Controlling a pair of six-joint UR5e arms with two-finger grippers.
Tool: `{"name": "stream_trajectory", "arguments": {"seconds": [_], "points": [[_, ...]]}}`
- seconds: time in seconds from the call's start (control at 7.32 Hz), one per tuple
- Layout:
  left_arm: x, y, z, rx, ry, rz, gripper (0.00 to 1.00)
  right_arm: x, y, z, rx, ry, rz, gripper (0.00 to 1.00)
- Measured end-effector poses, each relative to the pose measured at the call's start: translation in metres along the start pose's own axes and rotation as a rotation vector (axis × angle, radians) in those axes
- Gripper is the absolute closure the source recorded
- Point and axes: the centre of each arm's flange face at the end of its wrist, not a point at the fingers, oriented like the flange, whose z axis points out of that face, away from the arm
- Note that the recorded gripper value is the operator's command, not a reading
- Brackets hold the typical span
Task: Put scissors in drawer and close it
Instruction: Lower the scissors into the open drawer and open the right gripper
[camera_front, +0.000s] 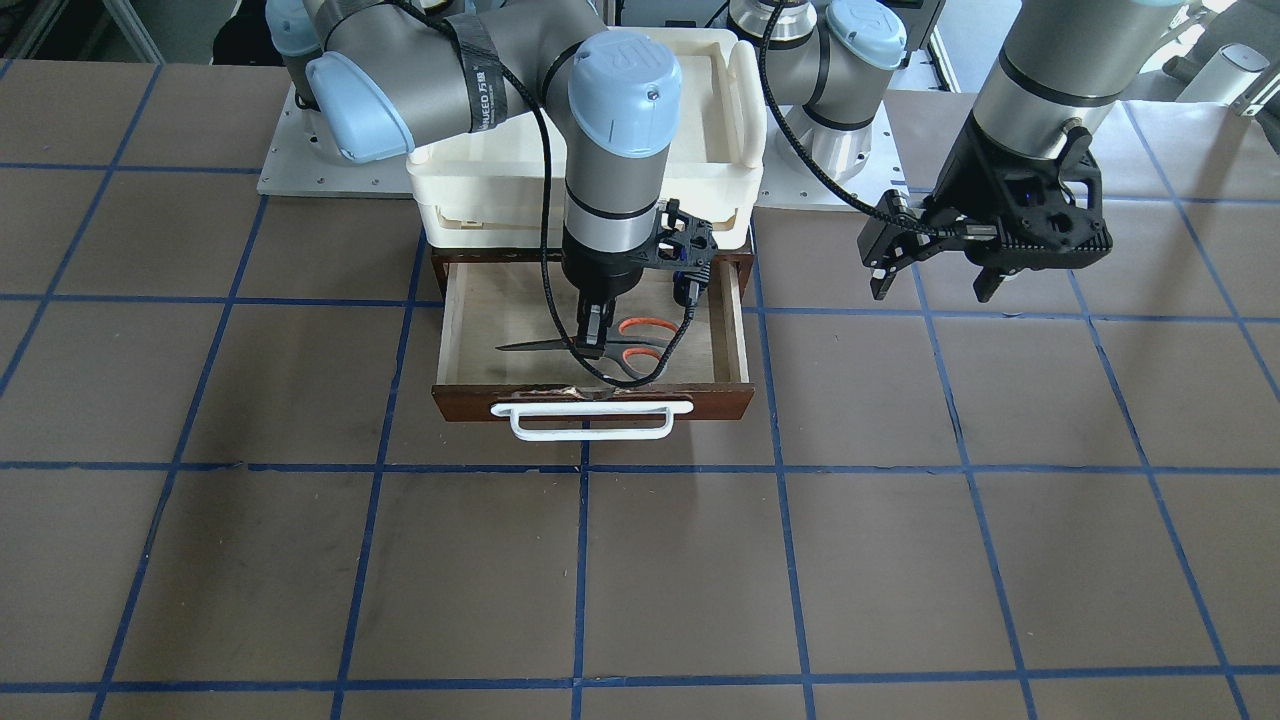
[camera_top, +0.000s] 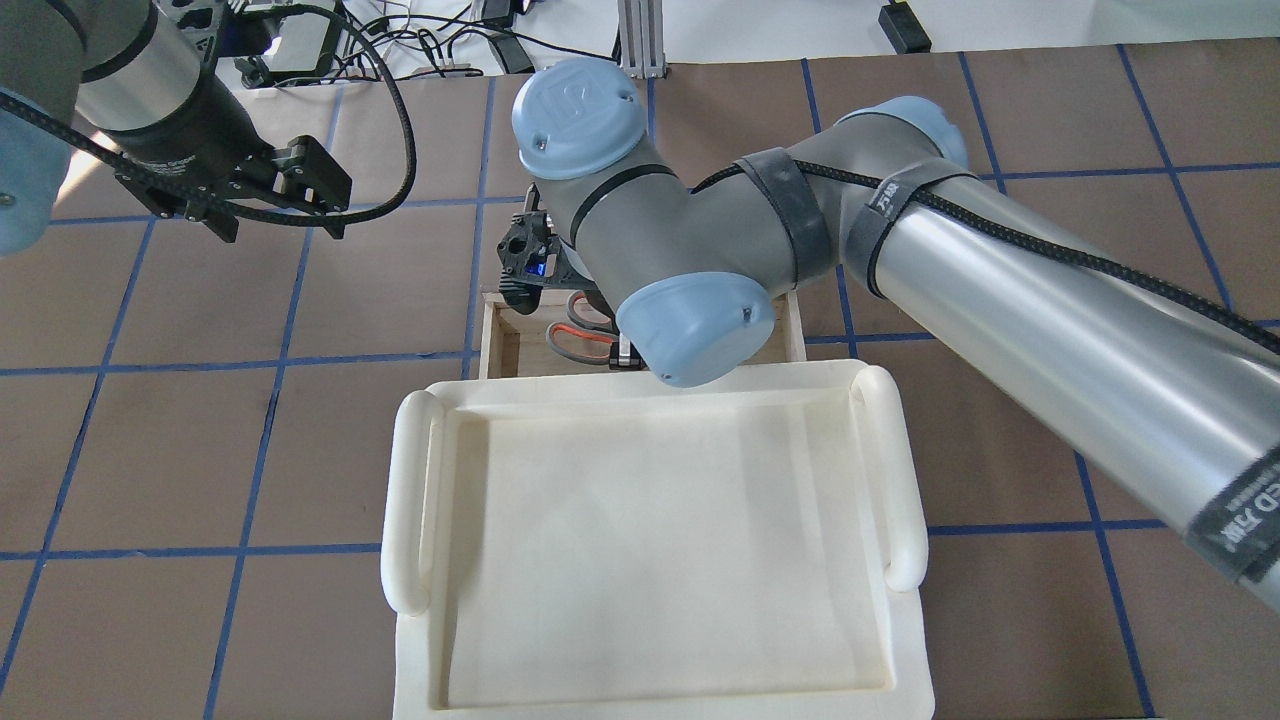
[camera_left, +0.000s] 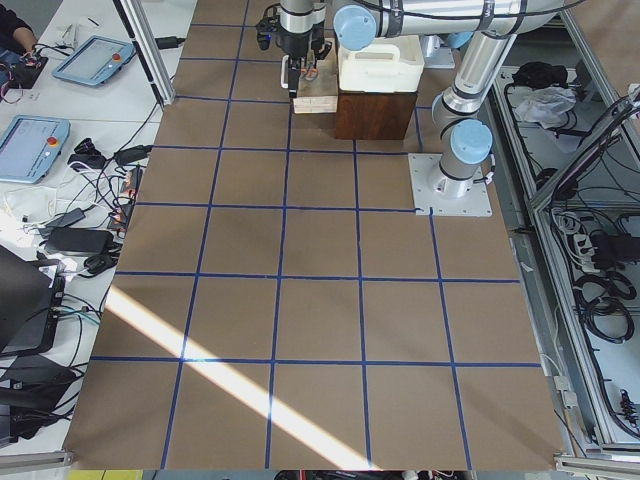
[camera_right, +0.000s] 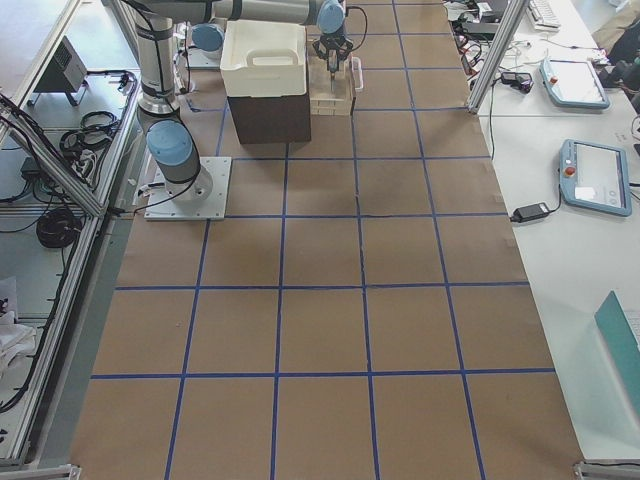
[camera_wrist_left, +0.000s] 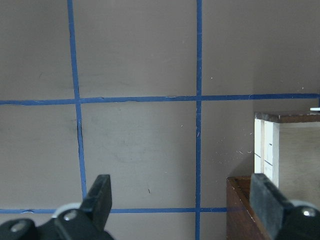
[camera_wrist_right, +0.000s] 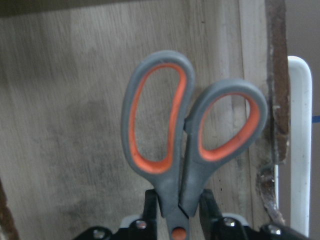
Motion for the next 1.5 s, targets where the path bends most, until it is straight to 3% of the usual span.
{"name": "stream_trajectory", "arguments": {"seconds": [1.5], "points": [[-0.007, -0.008, 0.017, -0.044, 0.002, -0.011, 0.00, -0.012, -0.005, 0.028, 0.019, 0.009, -0.032, 1.00]]}}
